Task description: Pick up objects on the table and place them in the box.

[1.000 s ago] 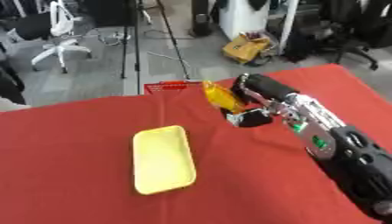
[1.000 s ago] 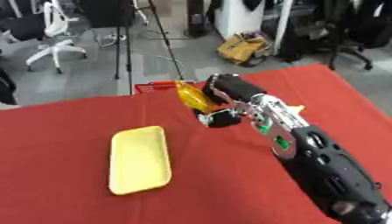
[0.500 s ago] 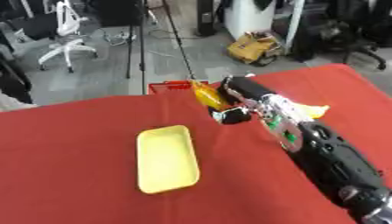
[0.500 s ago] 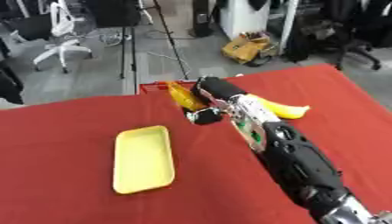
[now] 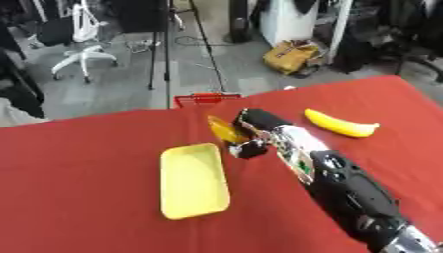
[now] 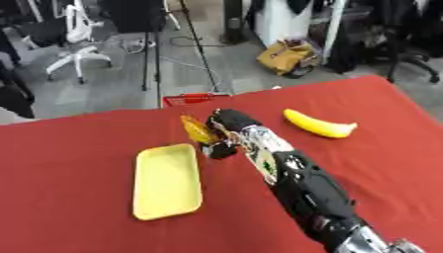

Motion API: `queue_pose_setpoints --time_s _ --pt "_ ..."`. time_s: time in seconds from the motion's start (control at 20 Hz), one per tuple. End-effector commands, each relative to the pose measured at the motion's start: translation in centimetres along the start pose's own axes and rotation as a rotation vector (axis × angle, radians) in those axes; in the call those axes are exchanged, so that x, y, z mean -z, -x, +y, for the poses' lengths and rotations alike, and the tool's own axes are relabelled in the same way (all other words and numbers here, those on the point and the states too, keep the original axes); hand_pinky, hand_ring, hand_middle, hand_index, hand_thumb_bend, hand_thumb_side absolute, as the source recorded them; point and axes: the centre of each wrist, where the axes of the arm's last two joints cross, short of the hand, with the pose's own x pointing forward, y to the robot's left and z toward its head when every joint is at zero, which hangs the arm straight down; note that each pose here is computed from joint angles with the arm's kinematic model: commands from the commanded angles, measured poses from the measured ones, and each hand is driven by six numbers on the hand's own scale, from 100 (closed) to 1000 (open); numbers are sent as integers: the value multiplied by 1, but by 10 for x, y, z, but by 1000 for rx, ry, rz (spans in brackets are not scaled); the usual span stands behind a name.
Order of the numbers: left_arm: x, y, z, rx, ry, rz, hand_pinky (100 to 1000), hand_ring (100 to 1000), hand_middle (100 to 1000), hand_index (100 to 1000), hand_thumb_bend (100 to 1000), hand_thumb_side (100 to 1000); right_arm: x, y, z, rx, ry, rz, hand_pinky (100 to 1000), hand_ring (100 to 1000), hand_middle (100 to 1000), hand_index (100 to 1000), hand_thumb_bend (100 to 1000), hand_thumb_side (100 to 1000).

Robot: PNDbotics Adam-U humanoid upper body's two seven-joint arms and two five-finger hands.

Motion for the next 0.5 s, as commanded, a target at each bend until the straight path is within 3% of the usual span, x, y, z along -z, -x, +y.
queue_pose_setpoints --time_s 0.05,0.5 --pt "7 -9 0 -7 2 -43 695 782 848 853 837 990 4 -11 -8 -29 16 -54 419 452 381 465 214 350" --pt "6 -10 -2 -12 10 -42 694 782 847 853 838 991 8 -38 -6 -43 -8 -163 430 461 392 475 210 358"
